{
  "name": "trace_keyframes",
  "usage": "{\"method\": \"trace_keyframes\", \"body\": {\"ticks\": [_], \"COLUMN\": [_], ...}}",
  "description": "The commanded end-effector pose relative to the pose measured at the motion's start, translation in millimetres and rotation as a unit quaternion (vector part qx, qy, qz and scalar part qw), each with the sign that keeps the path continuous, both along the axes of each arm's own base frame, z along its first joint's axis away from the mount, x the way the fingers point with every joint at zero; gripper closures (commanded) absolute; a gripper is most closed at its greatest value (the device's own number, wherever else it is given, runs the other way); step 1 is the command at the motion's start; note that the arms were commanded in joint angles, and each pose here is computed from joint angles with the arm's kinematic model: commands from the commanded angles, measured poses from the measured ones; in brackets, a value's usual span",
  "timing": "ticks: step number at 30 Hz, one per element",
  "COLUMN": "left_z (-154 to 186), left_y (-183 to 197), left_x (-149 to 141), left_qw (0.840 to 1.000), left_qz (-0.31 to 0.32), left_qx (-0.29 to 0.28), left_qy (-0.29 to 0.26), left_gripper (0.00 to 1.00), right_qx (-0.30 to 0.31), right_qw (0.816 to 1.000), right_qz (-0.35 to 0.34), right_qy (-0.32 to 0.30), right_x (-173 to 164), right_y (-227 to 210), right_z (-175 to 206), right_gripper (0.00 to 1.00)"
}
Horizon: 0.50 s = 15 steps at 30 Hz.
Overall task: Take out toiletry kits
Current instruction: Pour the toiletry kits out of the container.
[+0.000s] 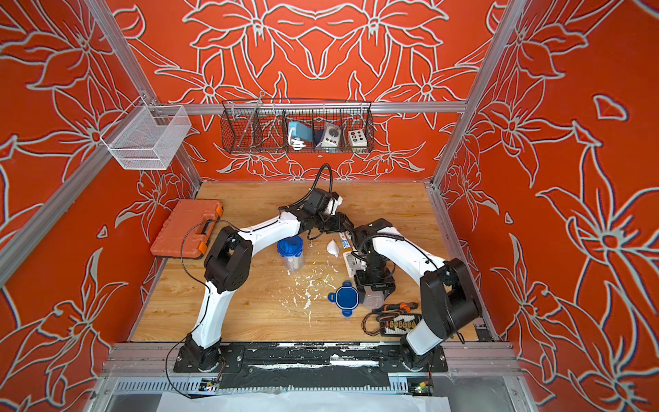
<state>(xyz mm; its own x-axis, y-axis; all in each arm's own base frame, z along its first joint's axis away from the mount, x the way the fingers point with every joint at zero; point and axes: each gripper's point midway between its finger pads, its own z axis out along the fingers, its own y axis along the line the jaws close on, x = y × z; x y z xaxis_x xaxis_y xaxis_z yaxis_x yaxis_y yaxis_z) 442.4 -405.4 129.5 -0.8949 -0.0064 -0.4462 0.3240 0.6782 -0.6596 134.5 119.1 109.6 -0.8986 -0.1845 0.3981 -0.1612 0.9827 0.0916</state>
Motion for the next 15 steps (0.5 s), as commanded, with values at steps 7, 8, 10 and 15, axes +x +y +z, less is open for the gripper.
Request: {"method": "trace_keyframes", "body": {"ticks": [7,8,10,15], "left_z": [75.4,86.0,106.5,137.5], "left_y": [0.0,1.6,6.0,12.7], "left_x": [-0.6,-1.0,-0.5,-4.3], "left_qw": [0.999,0.998,0.996,0.994], "left_qz": [0.009,0.016,0.030,0.038], "left_qx": [-0.032,-0.039,-0.056,-0.071], "left_qy": [-0.042,-0.048,-0.061,-0.073], "left_gripper": [0.49,0.48,0.47,0.46], "right_qx": [0.010,0.024,0.024,0.025], "right_qw": [1.000,0.999,0.997,0.995], "right_qz": [0.005,0.009,0.010,0.001], "right_qy": [-0.019,-0.040,-0.076,-0.095], "right_x": [-31.3,-25.6,-13.0,2.7], "right_y": [-17.7,-14.4,-13.6,-6.8], "right_z": [42.6,49.8,59.0,52.3], "right_gripper": [0.43,0.42,0.41,0.42]}}
